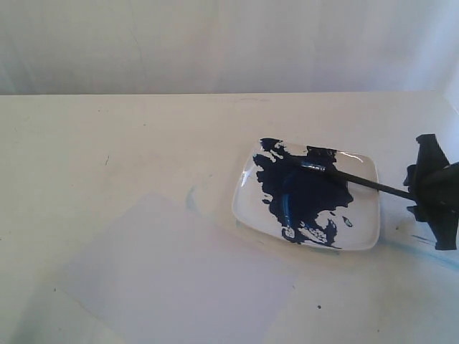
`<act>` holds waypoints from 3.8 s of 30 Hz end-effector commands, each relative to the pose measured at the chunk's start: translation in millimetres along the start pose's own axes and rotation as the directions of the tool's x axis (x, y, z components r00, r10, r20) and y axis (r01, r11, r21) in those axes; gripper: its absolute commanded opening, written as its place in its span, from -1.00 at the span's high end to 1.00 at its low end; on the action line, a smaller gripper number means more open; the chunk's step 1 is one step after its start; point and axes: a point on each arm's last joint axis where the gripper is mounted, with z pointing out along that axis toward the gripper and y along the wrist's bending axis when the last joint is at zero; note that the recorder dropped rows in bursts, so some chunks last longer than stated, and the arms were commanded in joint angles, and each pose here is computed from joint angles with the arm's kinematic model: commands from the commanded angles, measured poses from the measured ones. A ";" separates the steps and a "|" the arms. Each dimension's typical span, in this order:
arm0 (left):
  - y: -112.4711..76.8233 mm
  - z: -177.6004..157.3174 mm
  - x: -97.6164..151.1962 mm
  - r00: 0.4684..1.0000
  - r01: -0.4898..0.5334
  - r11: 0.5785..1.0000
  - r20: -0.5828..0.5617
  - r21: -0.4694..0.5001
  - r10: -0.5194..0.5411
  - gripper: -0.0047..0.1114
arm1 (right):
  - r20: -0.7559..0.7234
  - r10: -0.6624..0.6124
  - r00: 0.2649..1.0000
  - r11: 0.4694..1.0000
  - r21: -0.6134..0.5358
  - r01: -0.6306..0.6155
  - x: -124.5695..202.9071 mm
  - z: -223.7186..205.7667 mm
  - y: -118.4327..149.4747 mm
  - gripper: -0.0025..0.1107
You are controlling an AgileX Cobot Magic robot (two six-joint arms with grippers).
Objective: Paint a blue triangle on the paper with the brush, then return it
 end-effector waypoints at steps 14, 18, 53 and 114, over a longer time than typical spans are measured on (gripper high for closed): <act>-0.1 0.1 0.9 1.000 0.006 1.000 0.002 -0.002 -0.006 0.92 | 0.010 -0.003 1.000 1.000 -0.019 0.003 0.0 0.0 1.9 0.35; -0.1 0.1 0.9 1.000 0.006 1.000 0.002 -0.002 -0.006 0.92 | 0.010 -0.003 1.000 1.000 -0.019 0.003 0.0 0.0 1.9 0.37; -0.1 0.1 0.9 1.000 0.006 1.000 0.002 -0.002 -0.006 0.92 | 0.019 0.002 1.000 0.999 -0.033 -0.001 -0.8 0.0 3.1 0.49; -0.1 0.1 0.9 1.000 0.006 1.000 0.002 -0.002 -0.006 0.92 | 0.101 -0.065 0.993 0.972 -0.220 0.086 -7.6 -21.7 28.4 0.96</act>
